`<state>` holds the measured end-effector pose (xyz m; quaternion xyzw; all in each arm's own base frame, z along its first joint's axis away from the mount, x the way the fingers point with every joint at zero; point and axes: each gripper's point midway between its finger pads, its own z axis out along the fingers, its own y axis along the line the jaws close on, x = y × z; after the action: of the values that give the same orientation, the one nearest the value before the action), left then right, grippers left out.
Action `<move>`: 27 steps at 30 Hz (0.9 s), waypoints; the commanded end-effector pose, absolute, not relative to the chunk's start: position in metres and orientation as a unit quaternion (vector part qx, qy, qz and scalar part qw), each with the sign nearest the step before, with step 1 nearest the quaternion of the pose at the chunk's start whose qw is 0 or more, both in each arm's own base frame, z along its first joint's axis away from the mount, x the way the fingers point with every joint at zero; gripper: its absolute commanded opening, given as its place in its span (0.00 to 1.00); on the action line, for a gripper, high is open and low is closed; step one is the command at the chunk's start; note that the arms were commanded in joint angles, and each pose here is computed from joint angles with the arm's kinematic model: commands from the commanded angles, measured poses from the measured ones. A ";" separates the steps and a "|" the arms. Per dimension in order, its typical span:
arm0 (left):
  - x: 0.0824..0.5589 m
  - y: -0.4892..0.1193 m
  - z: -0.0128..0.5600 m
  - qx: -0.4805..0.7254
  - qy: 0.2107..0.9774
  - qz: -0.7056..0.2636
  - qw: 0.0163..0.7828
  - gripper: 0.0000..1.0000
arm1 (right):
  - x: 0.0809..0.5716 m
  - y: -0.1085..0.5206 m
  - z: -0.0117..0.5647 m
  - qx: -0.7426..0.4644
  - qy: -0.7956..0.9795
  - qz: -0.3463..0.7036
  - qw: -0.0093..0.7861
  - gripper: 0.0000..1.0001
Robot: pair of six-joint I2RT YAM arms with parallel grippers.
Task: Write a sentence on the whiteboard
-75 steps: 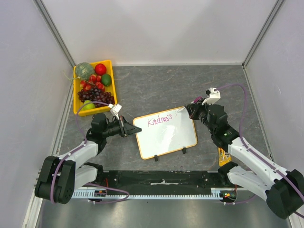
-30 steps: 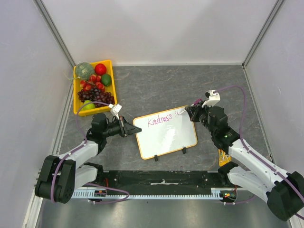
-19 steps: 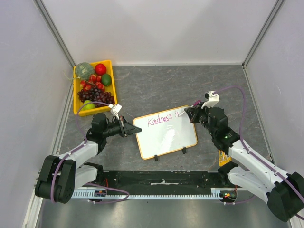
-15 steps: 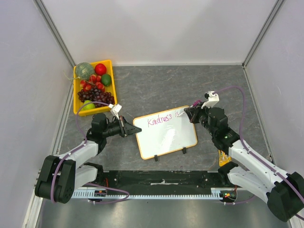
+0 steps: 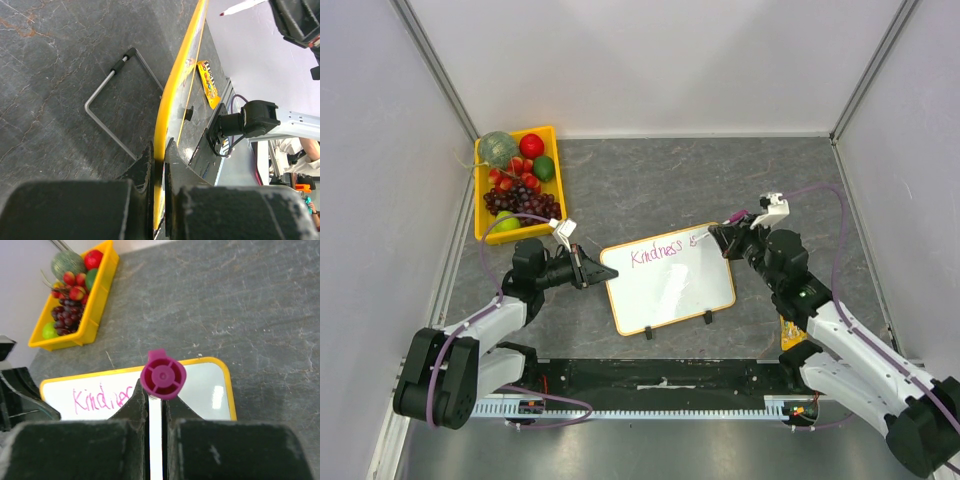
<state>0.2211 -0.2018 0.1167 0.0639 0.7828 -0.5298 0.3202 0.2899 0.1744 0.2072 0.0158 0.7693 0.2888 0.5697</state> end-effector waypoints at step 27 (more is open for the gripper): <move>0.223 -0.190 0.089 0.049 0.814 -0.479 0.323 0.02 | 0.272 0.166 0.230 -0.001 0.754 0.297 0.586 0.00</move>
<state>0.2202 -0.2015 0.1189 0.0659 0.7816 -0.5296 0.3230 0.2727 0.1714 0.2271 0.0053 0.7554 0.3105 0.5771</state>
